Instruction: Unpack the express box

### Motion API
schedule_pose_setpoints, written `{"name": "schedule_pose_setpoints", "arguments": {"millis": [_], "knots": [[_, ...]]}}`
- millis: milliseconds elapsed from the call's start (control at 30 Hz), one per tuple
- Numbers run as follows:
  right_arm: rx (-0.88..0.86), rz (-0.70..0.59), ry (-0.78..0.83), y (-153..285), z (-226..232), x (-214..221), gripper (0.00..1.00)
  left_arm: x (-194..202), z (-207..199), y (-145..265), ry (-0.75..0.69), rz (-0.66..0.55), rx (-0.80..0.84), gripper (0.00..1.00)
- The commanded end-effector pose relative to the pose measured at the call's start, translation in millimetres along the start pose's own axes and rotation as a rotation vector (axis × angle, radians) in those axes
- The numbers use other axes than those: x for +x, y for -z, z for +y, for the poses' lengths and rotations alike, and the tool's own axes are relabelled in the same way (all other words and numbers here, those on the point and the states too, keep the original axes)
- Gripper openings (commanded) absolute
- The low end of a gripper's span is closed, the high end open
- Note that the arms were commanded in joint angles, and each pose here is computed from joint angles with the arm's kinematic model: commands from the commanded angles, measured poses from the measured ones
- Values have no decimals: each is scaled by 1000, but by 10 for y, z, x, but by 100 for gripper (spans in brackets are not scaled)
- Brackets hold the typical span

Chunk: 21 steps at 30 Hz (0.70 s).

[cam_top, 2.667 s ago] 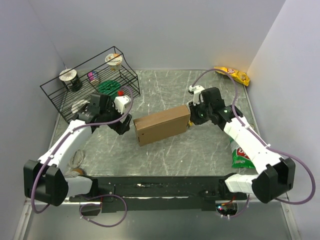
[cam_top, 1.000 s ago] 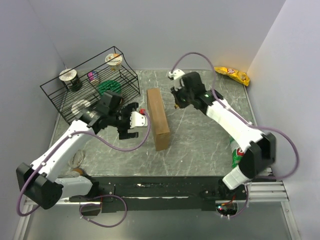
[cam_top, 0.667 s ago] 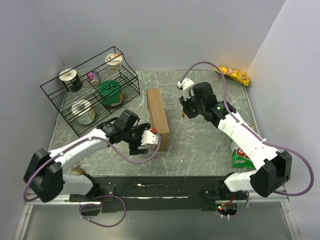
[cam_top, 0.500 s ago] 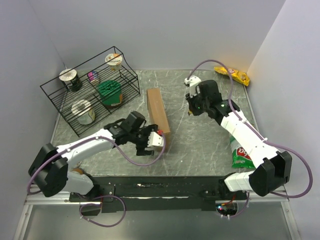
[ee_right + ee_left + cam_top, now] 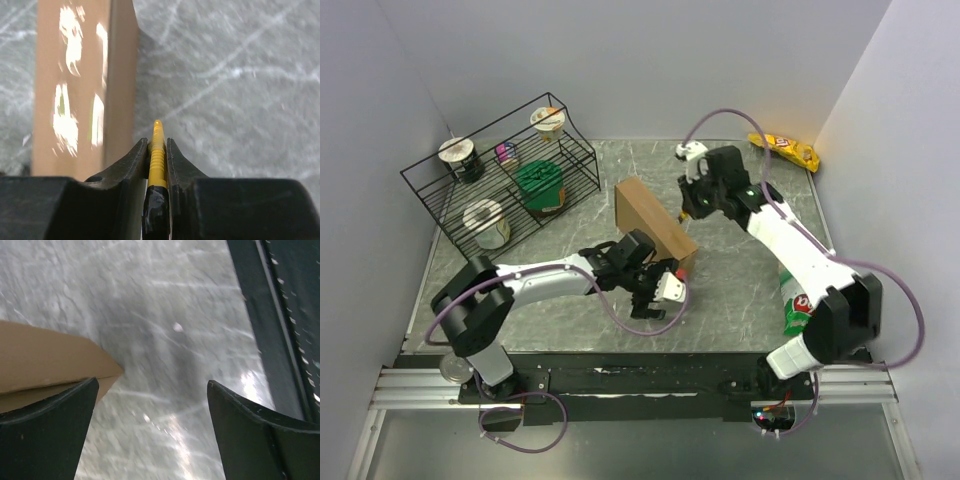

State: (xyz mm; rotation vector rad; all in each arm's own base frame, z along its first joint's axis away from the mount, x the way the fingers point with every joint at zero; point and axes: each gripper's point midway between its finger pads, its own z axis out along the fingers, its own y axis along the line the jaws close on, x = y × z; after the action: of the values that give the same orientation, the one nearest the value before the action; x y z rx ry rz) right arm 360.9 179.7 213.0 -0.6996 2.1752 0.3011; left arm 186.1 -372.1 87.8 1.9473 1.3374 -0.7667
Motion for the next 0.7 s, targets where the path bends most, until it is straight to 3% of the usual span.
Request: {"name": "schedule_pose_setpoints", "arguments": {"millis": [0,133,200,300,367,533,667], "knots": [[40,-100,24,-139,-119,-487,0,-348,299,-179,-66,-83,-61,100],[129,-129,21,-124,-384,-617,0,-469,294,-356,-61,-78,1,97],[149,-151,25,-38,-470,-723,0,-651,322,-274,-42,-102,16,96],[169,-139,47,31,-573,-706,0,-610,229,34,17,-79,47,96],[205,-121,32,54,-674,-635,0,-536,286,447,86,-82,-30,96],[295,-81,13,379,-787,-312,0,-432,933,1611,156,-80,-518,96],[335,-38,12,701,-732,163,0,-167,1456,2129,395,-47,-695,96]]}}
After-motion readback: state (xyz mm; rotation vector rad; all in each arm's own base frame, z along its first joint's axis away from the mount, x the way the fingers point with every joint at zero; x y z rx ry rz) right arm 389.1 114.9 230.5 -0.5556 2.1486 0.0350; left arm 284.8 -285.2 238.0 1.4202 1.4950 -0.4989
